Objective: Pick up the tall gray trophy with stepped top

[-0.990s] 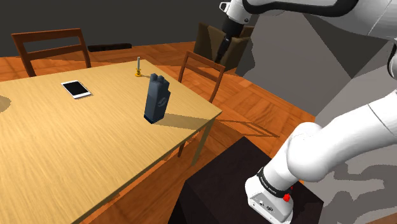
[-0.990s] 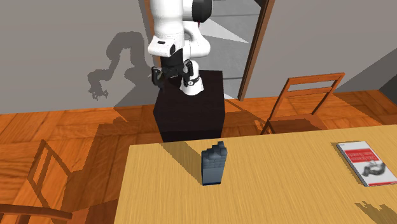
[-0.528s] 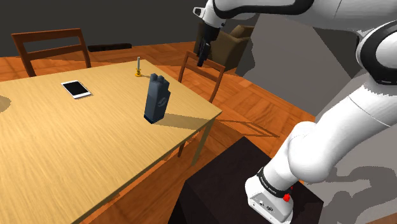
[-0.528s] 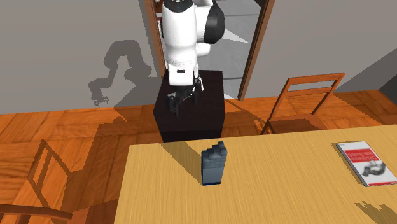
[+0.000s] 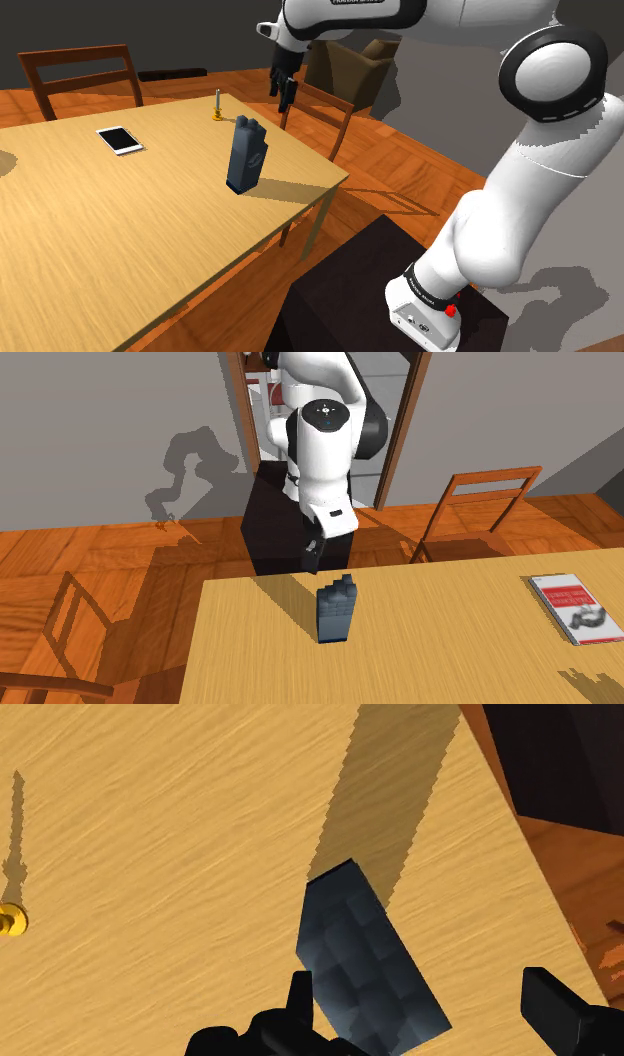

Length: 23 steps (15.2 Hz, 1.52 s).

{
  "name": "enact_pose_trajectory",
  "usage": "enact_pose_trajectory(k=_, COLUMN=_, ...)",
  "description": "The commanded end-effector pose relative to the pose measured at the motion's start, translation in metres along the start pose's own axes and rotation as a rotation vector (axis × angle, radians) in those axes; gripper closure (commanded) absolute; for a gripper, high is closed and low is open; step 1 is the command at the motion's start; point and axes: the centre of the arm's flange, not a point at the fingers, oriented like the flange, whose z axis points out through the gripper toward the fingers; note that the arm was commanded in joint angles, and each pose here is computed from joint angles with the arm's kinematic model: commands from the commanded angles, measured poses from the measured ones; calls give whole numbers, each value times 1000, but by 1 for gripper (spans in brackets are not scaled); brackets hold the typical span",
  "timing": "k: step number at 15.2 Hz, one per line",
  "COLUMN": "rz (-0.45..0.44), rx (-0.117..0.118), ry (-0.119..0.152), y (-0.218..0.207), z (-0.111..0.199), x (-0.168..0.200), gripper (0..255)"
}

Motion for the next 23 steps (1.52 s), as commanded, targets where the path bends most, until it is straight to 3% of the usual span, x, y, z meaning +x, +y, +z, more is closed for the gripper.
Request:
enact_pose_trajectory(k=1, rz=-92, rx=8, ry=-1, y=2, z=12, x=22, gripper=0)
enact_pose_trajectory(k=7, rz=-355, rx=32, ry=-7, y=-3, z=51, x=92, gripper=0)
enact_pose_trajectory(k=17, rz=-357, rx=32, ry=-7, y=-6, z=91, x=92, gripper=0)
enact_pose_trajectory(k=18, rz=-357, rx=32, ry=-7, y=-6, z=91, x=92, gripper=255)
enact_pose_trajectory(k=23, rz=-357, rx=32, ry=-7, y=-6, z=91, x=93, gripper=255)
